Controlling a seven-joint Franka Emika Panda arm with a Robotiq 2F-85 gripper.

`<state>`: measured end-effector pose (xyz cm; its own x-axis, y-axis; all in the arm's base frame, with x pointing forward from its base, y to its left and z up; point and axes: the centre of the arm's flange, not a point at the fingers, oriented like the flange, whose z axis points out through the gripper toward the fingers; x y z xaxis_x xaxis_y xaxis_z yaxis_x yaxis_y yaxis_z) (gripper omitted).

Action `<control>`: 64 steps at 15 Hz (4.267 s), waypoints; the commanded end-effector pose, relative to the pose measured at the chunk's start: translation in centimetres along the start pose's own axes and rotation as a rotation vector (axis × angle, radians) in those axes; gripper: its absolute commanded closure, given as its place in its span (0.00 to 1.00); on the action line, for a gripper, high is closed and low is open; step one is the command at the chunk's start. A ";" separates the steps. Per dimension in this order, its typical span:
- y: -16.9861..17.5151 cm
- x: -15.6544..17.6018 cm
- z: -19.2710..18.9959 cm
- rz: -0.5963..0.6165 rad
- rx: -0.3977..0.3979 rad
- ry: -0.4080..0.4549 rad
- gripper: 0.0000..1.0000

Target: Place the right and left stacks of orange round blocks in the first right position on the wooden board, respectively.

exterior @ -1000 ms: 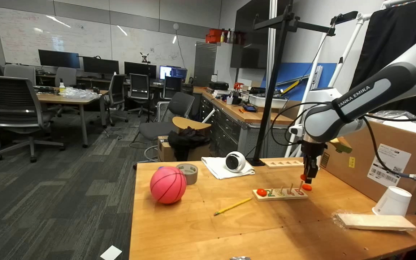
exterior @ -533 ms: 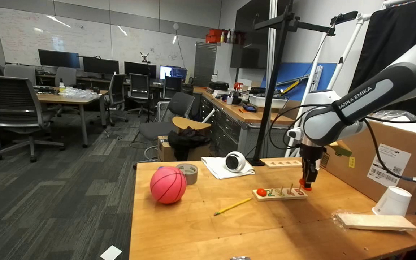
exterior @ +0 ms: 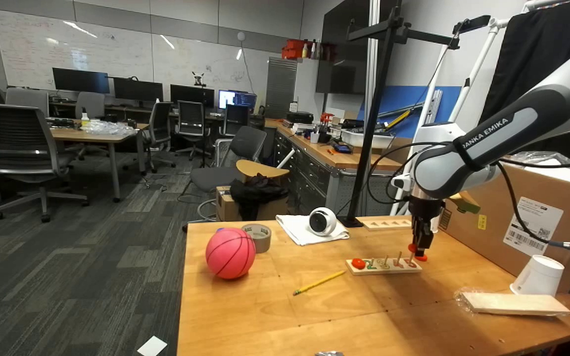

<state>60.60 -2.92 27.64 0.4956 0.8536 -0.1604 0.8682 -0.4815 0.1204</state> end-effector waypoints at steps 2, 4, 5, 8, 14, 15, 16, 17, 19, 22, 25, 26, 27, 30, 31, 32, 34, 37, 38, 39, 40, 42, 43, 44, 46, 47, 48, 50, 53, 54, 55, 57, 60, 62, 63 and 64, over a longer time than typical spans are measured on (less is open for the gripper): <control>0.8 -0.1 -1.3 0.004 -0.028 -0.004 0.83; 0.8 -0.1 -1.3 0.005 -0.026 -0.001 0.83; 0.7 0.0 -1.2 0.003 -0.026 -0.001 0.83; 0.6 0.3 -1.1 -0.001 -0.026 -0.001 0.83; 1.0 0.3 -0.8 0.001 -0.021 -0.001 0.83; 1.1 0.3 -0.7 0.002 -0.021 -0.002 0.83; 1.2 0.3 -0.6 0.002 -0.019 -0.001 0.83; 1.2 0.3 -0.5 0.001 -0.019 -0.002 0.83; 1.4 0.5 -0.4 0.000 -0.018 -0.001 0.83; 1.7 0.7 -0.2 -0.001 -0.019 -0.001 0.83; 2.3 0.8 0.0 0.000 -0.025 -0.009 0.83; 2.6 0.7 0.1 0.003 -0.026 -0.010 0.83; 2.8 0.6 0.1 0.006 -0.027 -0.011 0.83; 3.3 0.1 0.2 0.019 -0.025 -0.013 0.83; 3.3 -0.1 0.2 0.024 -0.022 -0.012 0.83; 3.2 -0.4 0.2 0.026 -0.017 -0.011 0.83; 2.7 -0.6 0.0 0.032 -0.008 -0.008 0.83; 1.9 -0.5 -0.8 0.028 -0.006 0.009 0.83; 1.7 -0.3 -0.8 0.025 -0.005 0.009 0.83; 1.5 -0.3 -0.8 0.024 -0.005 0.010 0.83; 1.4 -0.2 -0.7 0.023 -0.001 0.009 0.83; 1.1 -0.2 -0.5 0.021 0.002 0.004 0.83; 1.1 -0.3 -0.5 0.022 0.003 0.002 0.83; 1.1 -0.4 -0.5 0.023 0.003 0.002 0.83; 1.0 -0.5 -0.5 0.023 0.002 0.002 0.83; 1.0 -0.6 -0.5 0.024 0.003 0.000 0.83; 1.0 -0.7 -0.4 0.024 0.003 -0.001 0.83; 1.0 -0.9 -0.4 0.026 0.005 0.000 0.83; 1.0 -1.1 0.0 0.029 0.014 -0.001 0.83; 0.9 -1.1 0.2 0.029 0.018 -0.002 0.83; 0.8 -1.1 0.4 0.029 0.023 -0.002 0.83; 0.6 -1.1 0.7 0.028 0.030 -0.004 0.83; 0.5 -0.9 0.8 0.037 0.037 -0.002 0.33; 0.5 -0.9 0.4 0.041 0.031 0.001 0.28; 0.6 -0.9 0.1 0.038 0.024 0.003 0.19; 0.8 -1.0 -0.7 0.038 0.012 0.008 0.12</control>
<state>61.08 -4.13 26.43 0.5182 0.8387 -0.1676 0.8552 -0.5091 0.0969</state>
